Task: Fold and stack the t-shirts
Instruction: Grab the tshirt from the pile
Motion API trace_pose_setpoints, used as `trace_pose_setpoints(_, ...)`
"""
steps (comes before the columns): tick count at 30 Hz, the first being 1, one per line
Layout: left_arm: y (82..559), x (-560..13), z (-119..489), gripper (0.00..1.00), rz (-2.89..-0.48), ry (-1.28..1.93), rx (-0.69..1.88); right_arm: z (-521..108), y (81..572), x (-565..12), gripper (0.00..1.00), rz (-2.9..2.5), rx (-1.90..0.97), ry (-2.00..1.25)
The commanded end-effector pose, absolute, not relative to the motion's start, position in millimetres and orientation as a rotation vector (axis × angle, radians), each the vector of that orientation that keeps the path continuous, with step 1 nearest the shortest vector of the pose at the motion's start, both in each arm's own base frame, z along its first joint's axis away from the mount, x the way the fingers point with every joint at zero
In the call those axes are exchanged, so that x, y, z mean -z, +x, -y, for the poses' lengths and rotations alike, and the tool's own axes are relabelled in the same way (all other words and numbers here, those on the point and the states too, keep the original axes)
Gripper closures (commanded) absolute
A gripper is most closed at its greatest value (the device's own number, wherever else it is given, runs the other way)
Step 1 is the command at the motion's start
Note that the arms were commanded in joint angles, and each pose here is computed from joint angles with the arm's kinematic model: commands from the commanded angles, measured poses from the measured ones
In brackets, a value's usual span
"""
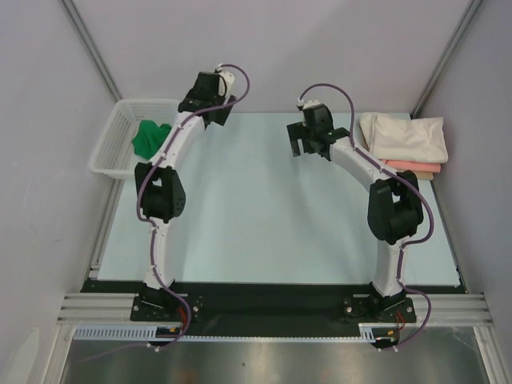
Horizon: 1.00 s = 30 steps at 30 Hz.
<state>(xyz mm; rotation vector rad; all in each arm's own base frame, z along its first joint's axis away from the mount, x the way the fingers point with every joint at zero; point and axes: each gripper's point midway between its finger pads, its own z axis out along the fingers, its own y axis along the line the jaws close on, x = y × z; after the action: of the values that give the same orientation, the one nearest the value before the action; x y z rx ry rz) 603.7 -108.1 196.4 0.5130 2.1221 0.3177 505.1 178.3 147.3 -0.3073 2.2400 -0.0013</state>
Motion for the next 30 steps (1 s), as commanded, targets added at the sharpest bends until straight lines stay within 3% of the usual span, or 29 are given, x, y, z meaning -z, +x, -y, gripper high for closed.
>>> trace_pose_setpoints(1,624.9,-248.4,44.6,0.12,-2.004,0.35,-0.549,-175.6,515.8,-166.6,0.0,-2.167,0.092,-0.31)
trace_pose_setpoints(10,624.8,-210.4,-12.9,0.23,-2.133,0.237,-0.492,-203.4,474.7,-159.9,0.0,-2.223,-0.066,-0.692)
trace_pose_setpoints(17,613.8,-187.7,-54.8,0.29,-2.214,0.124,-0.469,-216.9,465.3,-152.7,0.0,-2.255,-0.157,-0.737)
trace_pose_setpoints(23,596.0,-174.1,-93.9,0.3,-2.269,0.054,-0.477,-223.8,463.8,-143.9,0.0,-2.258,-0.154,-0.77)
trace_pose_setpoints(30,583.5,-137.5,-91.0,0.26,-2.362,0.093,-0.361,-230.1,470.6,-139.0,0.0,-2.265,-0.161,-0.78)
